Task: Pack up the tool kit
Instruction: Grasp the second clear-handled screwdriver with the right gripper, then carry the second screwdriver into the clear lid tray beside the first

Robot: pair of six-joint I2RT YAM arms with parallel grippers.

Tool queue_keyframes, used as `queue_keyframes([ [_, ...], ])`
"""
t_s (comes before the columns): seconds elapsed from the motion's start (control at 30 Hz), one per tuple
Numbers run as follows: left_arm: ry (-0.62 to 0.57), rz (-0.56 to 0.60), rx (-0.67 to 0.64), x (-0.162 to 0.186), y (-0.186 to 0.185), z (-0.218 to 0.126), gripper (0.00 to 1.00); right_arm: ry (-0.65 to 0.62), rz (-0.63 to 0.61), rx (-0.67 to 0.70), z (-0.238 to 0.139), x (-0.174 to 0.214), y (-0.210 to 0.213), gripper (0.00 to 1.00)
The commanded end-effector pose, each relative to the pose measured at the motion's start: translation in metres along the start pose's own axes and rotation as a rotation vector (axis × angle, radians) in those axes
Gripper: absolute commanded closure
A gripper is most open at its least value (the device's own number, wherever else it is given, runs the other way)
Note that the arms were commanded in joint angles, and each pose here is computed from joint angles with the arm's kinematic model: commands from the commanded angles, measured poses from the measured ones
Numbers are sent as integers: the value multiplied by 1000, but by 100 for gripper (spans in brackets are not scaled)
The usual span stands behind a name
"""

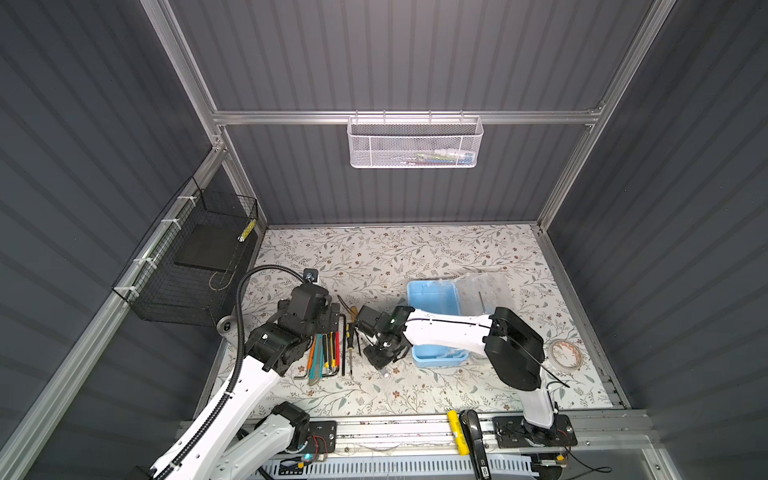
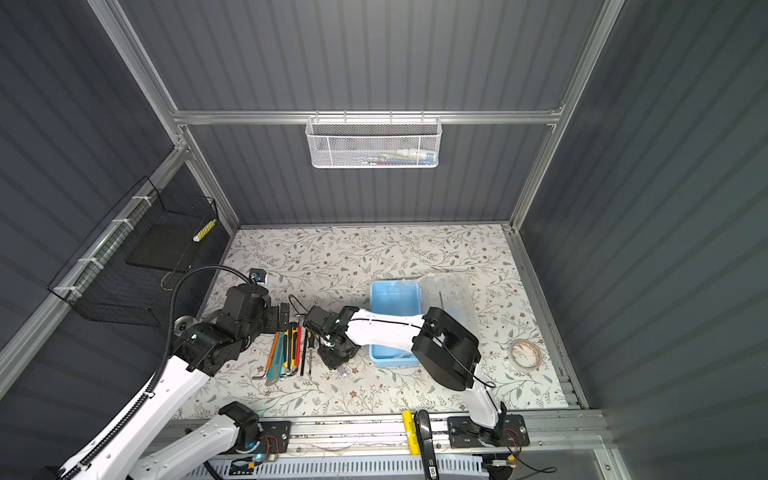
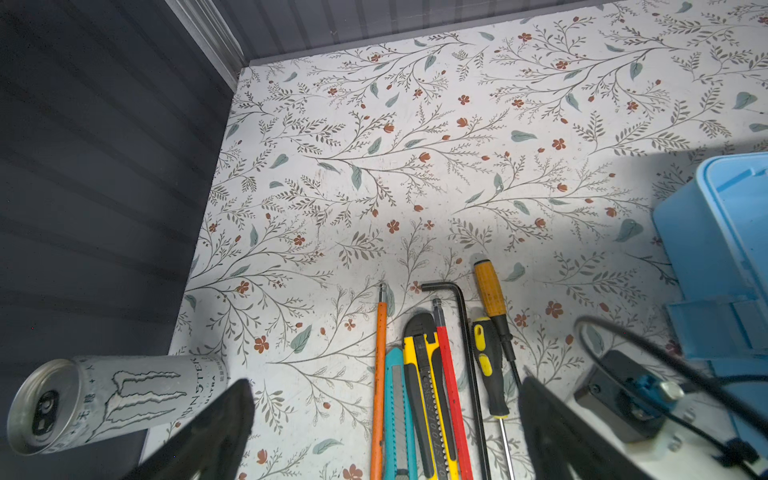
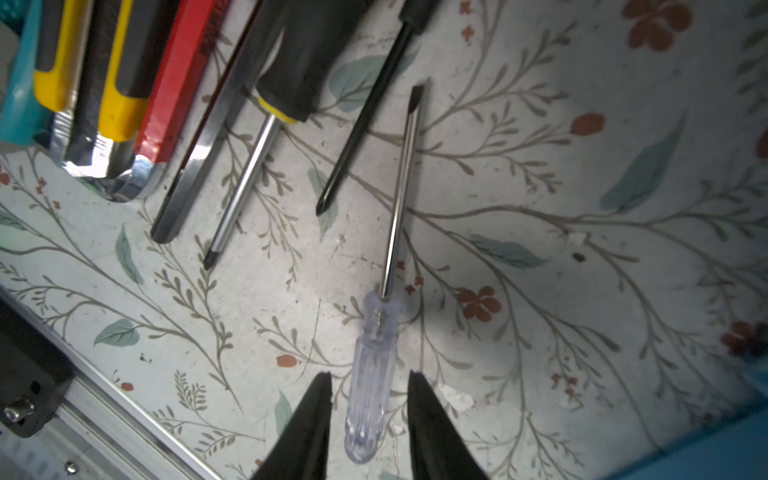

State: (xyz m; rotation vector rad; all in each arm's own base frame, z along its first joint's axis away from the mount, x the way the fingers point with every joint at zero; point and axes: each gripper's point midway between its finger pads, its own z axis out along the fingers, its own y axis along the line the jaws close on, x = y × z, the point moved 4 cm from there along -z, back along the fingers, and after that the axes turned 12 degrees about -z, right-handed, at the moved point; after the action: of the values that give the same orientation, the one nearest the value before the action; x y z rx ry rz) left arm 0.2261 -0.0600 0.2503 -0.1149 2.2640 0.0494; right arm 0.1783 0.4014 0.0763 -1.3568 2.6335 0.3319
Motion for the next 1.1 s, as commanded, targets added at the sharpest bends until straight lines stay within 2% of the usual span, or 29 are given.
queue_keyframes([
  [0.0,-24,-3,-10,-3,4,-3,1,45,6,28,6,2,-1,66],
  [0.27,-15,3,-7,-2,3,-1,1,100,10,74,20,8,-7,67],
  [0.43,-10,4,-8,-2,3,0,0,101,11,80,21,8,-8,71],
  [0.67,-12,4,-9,-2,3,0,1,80,18,86,15,6,-9,89],
  [0.83,-11,5,-9,-2,3,0,1,19,25,67,-8,-3,-9,100],
  [1.07,-8,3,-5,-2,2,0,0,-116,68,27,-64,-8,-33,100],
])
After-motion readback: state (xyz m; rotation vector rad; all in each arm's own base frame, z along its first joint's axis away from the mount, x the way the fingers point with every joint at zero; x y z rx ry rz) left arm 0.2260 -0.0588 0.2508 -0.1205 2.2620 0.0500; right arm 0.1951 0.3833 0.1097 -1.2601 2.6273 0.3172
